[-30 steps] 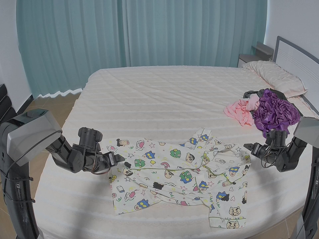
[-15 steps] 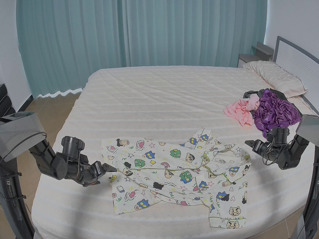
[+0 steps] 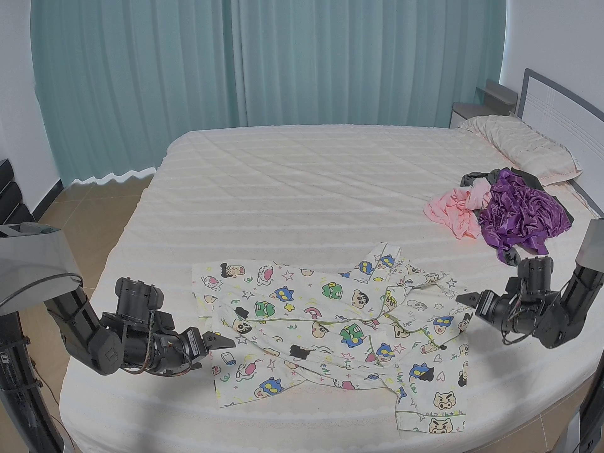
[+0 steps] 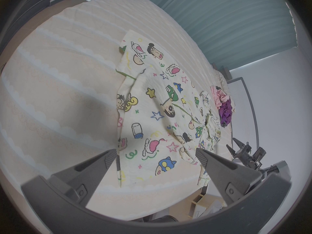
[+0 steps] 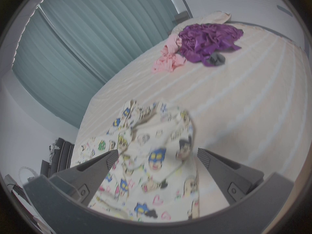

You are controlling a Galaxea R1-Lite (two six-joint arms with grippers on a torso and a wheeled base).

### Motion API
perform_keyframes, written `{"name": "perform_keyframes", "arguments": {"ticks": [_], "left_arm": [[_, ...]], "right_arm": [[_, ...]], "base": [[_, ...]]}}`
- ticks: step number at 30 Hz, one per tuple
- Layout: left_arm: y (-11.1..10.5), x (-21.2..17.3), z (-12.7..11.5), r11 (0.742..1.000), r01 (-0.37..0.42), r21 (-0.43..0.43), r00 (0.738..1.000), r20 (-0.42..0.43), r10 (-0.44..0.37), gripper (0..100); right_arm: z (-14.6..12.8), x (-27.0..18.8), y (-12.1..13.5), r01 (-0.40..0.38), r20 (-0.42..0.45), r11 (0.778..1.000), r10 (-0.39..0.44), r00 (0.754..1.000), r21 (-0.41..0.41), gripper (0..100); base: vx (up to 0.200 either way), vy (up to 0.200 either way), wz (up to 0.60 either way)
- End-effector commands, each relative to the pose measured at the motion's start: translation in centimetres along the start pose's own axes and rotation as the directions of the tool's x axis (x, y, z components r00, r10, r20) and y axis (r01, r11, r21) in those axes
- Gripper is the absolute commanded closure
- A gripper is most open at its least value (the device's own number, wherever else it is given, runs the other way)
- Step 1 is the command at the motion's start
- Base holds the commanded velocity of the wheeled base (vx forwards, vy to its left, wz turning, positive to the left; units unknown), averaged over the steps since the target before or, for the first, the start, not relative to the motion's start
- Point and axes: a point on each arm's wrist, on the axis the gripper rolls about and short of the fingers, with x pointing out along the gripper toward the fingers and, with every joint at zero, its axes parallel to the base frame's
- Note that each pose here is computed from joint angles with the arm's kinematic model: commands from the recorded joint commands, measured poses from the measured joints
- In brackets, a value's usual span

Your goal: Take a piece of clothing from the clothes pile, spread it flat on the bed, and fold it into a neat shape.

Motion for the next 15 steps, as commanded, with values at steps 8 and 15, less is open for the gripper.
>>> {"name": "perform_keyframes", "arguments": {"ticks": [8, 15], "left_arm": [[-1.3, 1.3, -2.6, 0.996, -0.091, -0.010, 0.995, 0.037, 0.091, 0], [-1.8, 4.1, -3.8, 0.971, -0.239, 0.021, 0.965, 0.118, 0.235, 0]], "right_arm": [[-9.4, -4.8, 1.2, -0.033, -0.108, 0.999, 0.036, 0.993, 0.027, 0], [-10.5, -4.1, 0.9, 0.023, -0.064, 0.992, -0.015, 0.998, 0.120, 0]], "base": [[-0.200, 0.000, 0.00], [-0.029, 0.000, 0.00]]}}
